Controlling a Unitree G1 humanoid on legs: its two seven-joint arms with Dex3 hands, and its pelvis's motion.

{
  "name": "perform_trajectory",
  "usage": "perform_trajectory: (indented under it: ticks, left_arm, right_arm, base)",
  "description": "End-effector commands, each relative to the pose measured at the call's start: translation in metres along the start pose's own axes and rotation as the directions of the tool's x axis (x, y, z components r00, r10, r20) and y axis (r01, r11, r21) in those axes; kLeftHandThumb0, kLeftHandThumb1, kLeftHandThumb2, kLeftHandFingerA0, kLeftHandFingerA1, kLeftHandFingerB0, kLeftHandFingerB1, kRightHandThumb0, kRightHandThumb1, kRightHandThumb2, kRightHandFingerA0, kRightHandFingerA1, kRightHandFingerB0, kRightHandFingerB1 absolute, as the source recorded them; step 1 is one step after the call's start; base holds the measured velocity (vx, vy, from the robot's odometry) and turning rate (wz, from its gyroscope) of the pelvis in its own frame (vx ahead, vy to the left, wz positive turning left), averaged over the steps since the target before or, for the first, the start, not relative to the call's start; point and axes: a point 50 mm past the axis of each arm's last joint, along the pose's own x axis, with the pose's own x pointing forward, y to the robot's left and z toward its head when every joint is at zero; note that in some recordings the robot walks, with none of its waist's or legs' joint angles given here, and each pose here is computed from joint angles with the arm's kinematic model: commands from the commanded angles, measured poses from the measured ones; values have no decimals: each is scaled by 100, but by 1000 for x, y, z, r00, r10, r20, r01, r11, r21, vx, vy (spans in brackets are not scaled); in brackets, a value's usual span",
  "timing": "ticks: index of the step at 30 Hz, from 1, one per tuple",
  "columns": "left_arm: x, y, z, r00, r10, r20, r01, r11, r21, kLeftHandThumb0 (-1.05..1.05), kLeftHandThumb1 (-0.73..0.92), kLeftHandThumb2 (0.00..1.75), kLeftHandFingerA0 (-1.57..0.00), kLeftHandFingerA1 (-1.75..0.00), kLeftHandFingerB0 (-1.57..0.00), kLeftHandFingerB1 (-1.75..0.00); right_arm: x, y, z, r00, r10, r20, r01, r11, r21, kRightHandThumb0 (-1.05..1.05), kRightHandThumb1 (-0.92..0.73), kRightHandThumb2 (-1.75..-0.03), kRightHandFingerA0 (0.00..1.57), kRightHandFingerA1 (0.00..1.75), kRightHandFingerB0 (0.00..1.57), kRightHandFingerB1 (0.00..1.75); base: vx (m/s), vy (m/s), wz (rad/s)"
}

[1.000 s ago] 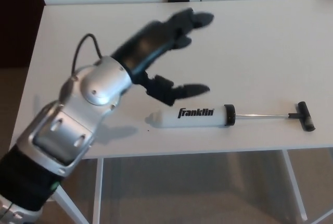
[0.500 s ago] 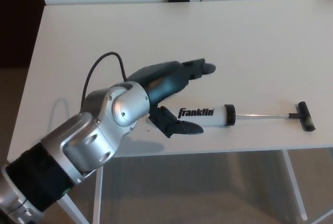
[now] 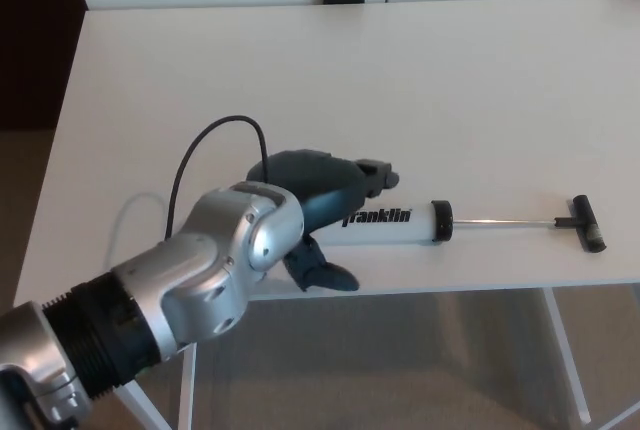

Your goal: The robot walks towards a desk on which an air pump is kept in the middle. It lifts it up and holds it with its left hand and uses its right hand to compress it by pushing its handle inwards.

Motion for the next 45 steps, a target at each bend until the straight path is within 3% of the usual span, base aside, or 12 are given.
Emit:
perform_trajectory:
  ticks: [1,5,6,31,32,34,35,37,38,45]
  left_arm:
    - [9,-5,9,998,64,-8,-41,723,689,-73,47,78,-16,-39,-9,-36]
    - [10,-6,12,998,70,6,-56,746,664,-71,46,79,-23,-42,-13,-37]
    - [12,-8,13,998,69,9,-58,750,659,-69,57,58,-44,-36,-27,-30]
    - [22,-13,19,992,120,36,-115,753,648,-63,62,59,-51,-38,-30,-30]
    - [24,-13,19,990,132,44,-129,754,644,-55,53,81,-72,-61,-20,-41]
    - [25,-11,20,987,149,55,-149,753,640,-55,53,81,-72,-61,-20,-41]
    - [28,-13,20,985,160,67,-165,744,647,-37,45,72,-95,-101,-38,-44]
    - [31,-15,21,981,172,84,-185,732,656,-37,45,72,-95,-101,-38,-44]
    - [34,-17,23,985,160,63,-163,748,643,-33,55,60,-76,-152,-78,-54]
    - [41,-23,23,989,149,19,-132,802,583,-30,56,59,-74,-147,-76,-55]
  right_arm:
    - [-7,-6,2,995,63,71,-59,996,-65,-36,-61,-59,99,50,77,46]
    - [-7,-4,1,995,63,71,-60,997,-56,-36,-61,-59,97,50,77,46]
    - [-7,-3,2,995,64,75,-60,997,-57,-37,-60,-59,99,51,76,46]
    - [-1,2,5,990,96,108,-87,993,-78,-38,-62,-60,101,54,75,47]
    - [0,3,6,989,97,110,-89,993,-79,-39,-62,-60,101,53,75,46]
    - [2,4,6,989,97,113,-89,993,-80,-39,-62,-60,101,53,75,46]
    - [2,5,6,988,100,114,-90,992,-84,-37,-62,-60,101,54,75,47]
    - [2,6,6,988,102,116,-92,992,-89,-37,-62,-60,101,54,75,47]
    - [2,6,6,988,103,116,-92,991,-92,-35,-62,-60,102,54,75,47]
    - [2,7,10,986,108,128,-95,990,-101,-38,-62,-60,102,56,76,47]
  base:
    - [0,0,0]
    - [0,0,0]
    - [0,0,0]
    - [0,0,0]
    - [0,0,0]
    - [0,0,0]
    - [0,0,0]
    - [0,0,0]
    - [0,0,0]
    - [0,0,0]
